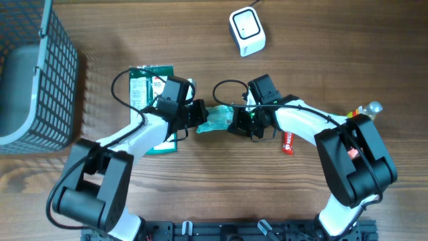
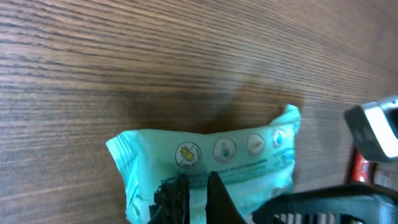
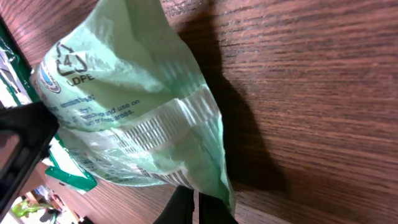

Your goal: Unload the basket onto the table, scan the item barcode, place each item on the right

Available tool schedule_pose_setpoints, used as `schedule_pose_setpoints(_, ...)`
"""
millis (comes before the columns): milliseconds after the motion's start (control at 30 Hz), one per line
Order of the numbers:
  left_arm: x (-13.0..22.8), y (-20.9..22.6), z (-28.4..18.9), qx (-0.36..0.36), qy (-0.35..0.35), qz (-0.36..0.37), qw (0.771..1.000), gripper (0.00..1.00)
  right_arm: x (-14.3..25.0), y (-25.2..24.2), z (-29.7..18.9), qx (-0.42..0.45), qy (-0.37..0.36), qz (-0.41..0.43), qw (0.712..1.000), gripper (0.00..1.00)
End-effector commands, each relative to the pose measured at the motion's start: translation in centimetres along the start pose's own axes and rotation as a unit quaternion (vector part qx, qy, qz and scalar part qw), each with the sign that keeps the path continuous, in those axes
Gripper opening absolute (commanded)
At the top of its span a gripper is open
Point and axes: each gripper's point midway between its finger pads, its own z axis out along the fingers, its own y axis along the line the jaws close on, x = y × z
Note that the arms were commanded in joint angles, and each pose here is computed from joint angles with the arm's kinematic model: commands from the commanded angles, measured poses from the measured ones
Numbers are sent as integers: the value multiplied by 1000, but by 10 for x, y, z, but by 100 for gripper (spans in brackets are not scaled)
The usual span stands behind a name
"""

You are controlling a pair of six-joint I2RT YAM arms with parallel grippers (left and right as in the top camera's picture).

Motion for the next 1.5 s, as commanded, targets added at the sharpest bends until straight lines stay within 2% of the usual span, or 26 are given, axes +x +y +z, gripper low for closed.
schedule_pose_setpoints(0, 7, 33, 19, -63, 4, -7, 998, 4, 1, -48, 11, 87, -15, 29, 996, 4)
schedule_pose_setpoints(267, 8, 38, 24, -70, 6, -6, 997, 4, 20, -62, 8, 116, 21, 52, 992, 4)
schedule_pose_setpoints(367, 8, 38, 24, -71, 6, -7, 997, 4, 20, -39, -4, 72, 37, 47, 996, 5)
schedule_pose_setpoints(467, 8, 38, 24, -71, 6, -7, 997, 4, 6, -8, -24, 34, 14, 0, 999, 5)
schedule_pose_setpoints(633, 8, 38, 24, -70, 5, -6, 998, 4, -42, 36, -41, -29, -98, -64, 993, 4)
schedule_pose_setpoints(733, 8, 38, 24, -70, 5, -6, 998, 4, -55, 28, -40, -6, -130, -43, 991, 4)
schedule_pose_setpoints(900, 8, 38, 24, -70, 5, -6, 998, 4, -59, 11, -33, 26, -136, -39, 990, 4)
schedule_pose_setpoints(1133, 8, 38, 24, -70, 5, -6, 998, 4, -40, -23, 10, 59, -67, -9, 996, 4)
schedule_pose_setpoints(1200, 8, 38, 24, -70, 5, -6, 998, 4, -31, -44, 15, 95, -50, 11, 994, 4)
schedule_pose_setpoints(1333, 8, 38, 24, -70, 5, -6, 998, 4, -30, -63, -9, 129, -46, 55, 989, 4)
schedule_pose_setpoints(1467, 7, 37, 25, -68, 3, -6, 998, 4, -45, -35, -54, 113, -87, -16, 990, 5)
